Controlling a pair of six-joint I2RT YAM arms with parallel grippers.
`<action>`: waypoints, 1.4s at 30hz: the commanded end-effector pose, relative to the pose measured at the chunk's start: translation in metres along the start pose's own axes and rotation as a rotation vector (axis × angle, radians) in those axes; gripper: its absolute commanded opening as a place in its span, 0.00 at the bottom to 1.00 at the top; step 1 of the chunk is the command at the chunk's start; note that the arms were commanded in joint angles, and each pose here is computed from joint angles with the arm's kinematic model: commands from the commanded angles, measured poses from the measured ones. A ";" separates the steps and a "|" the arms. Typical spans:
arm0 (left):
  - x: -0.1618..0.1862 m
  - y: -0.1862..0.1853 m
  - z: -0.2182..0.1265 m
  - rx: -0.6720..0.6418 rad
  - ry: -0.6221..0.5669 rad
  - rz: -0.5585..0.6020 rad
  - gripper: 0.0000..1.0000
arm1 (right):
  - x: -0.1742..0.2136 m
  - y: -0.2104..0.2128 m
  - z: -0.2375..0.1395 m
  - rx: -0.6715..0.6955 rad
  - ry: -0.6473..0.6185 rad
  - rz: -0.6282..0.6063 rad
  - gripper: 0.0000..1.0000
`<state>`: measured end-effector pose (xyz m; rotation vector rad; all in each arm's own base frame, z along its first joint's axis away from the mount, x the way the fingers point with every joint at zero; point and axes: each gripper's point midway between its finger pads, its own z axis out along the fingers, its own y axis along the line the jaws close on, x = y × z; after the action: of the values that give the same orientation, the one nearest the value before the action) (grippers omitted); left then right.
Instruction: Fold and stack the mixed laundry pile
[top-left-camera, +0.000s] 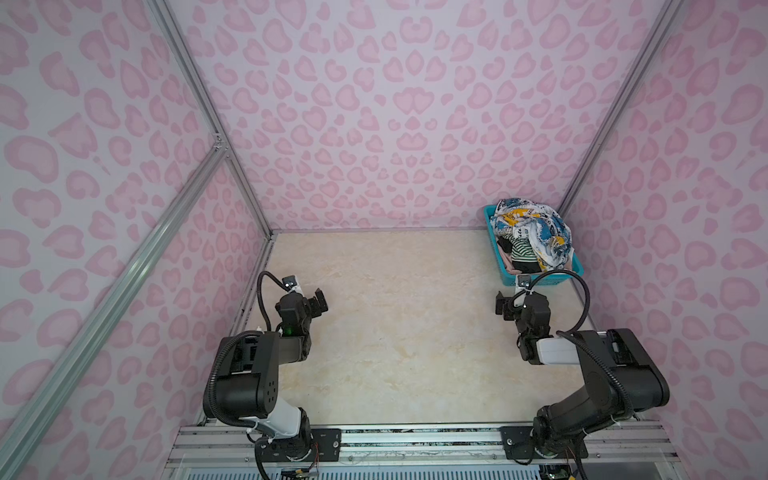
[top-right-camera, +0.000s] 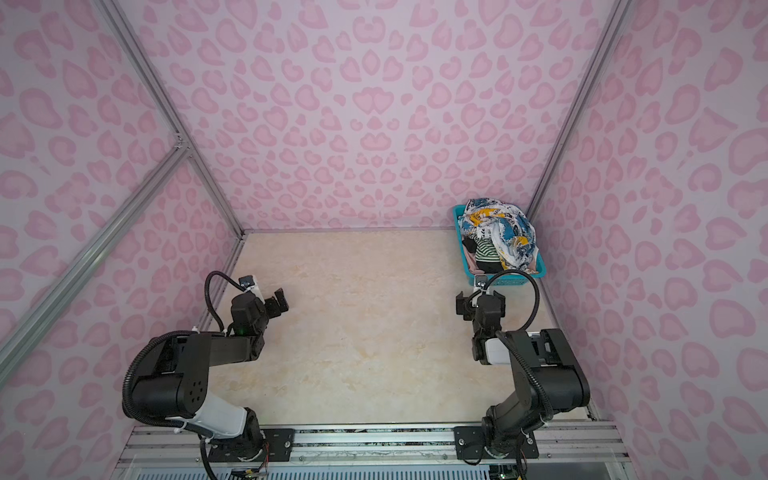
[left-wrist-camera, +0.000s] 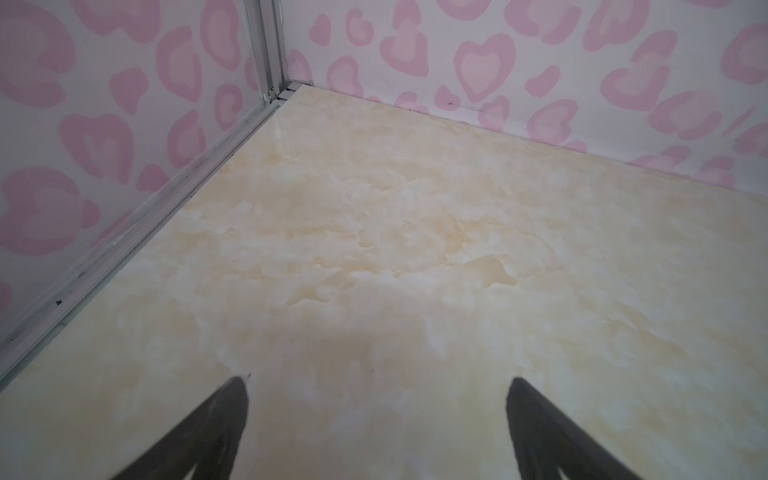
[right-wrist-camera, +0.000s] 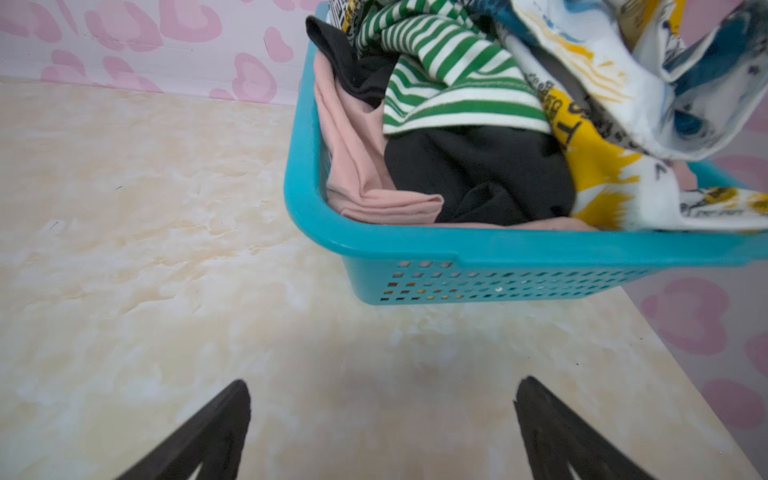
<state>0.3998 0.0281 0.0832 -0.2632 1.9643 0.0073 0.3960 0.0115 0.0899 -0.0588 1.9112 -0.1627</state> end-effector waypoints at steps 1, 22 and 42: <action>-0.005 0.000 0.000 -0.002 -0.017 0.000 0.98 | -0.003 -0.002 -0.001 0.006 -0.017 0.008 1.00; -0.006 0.000 0.001 -0.002 -0.017 0.000 0.98 | -0.003 -0.001 -0.001 0.005 -0.015 0.007 1.00; -0.029 0.005 -0.020 -0.033 -0.063 -0.017 0.98 | -0.017 -0.007 -0.020 0.040 -0.066 0.007 1.00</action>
<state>0.3945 0.0299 0.1021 -0.2696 1.9273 0.0139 0.3844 0.0099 0.0978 -0.0481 1.8869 -0.1752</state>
